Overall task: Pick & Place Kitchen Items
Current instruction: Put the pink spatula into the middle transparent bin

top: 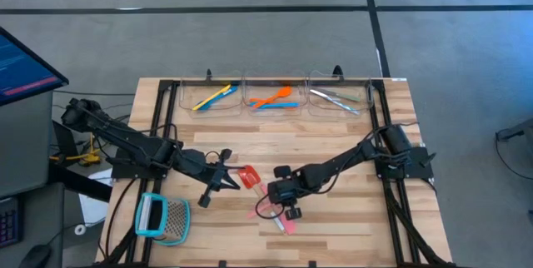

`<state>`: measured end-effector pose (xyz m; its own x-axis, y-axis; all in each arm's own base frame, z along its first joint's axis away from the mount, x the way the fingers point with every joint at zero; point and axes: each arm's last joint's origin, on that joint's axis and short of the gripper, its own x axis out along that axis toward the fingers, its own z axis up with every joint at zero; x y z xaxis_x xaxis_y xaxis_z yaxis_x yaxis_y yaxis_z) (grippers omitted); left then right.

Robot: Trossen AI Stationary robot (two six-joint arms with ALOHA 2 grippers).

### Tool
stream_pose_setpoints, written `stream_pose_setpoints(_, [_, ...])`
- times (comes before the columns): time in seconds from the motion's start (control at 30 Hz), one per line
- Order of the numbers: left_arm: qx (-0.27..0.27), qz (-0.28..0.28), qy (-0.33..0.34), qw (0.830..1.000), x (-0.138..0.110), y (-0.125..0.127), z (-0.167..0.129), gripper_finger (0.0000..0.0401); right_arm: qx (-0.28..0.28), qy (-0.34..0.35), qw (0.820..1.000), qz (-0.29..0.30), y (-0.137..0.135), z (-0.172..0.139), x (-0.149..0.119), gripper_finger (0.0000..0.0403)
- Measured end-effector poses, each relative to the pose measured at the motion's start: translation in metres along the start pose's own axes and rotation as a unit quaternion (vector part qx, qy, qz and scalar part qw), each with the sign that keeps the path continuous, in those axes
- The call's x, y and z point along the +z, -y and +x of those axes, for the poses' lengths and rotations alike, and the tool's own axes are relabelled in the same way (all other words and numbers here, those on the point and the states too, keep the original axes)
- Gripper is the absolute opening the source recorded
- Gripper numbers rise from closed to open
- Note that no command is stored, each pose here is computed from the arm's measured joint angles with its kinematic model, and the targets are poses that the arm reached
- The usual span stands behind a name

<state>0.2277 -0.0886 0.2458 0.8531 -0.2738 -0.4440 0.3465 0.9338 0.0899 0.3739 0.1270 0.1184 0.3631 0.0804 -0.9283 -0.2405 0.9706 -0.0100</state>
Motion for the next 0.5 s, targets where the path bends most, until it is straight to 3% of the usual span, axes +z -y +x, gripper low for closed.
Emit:
stream_pose_setpoints(0.23, [0.0,0.0,0.0,1.0,0.0,0.0,0.0,0.0002,-0.003,0.007,1.0,-0.002,0.0,-0.006,0.001,0.0013])
stream_pose_setpoints(0.5, [0.0,0.0,0.0,1.0,0.0,0.0,0.0,0.0002,-0.002,0.01,1.0,0.006,0.002,-0.041,0.001,0.0002])
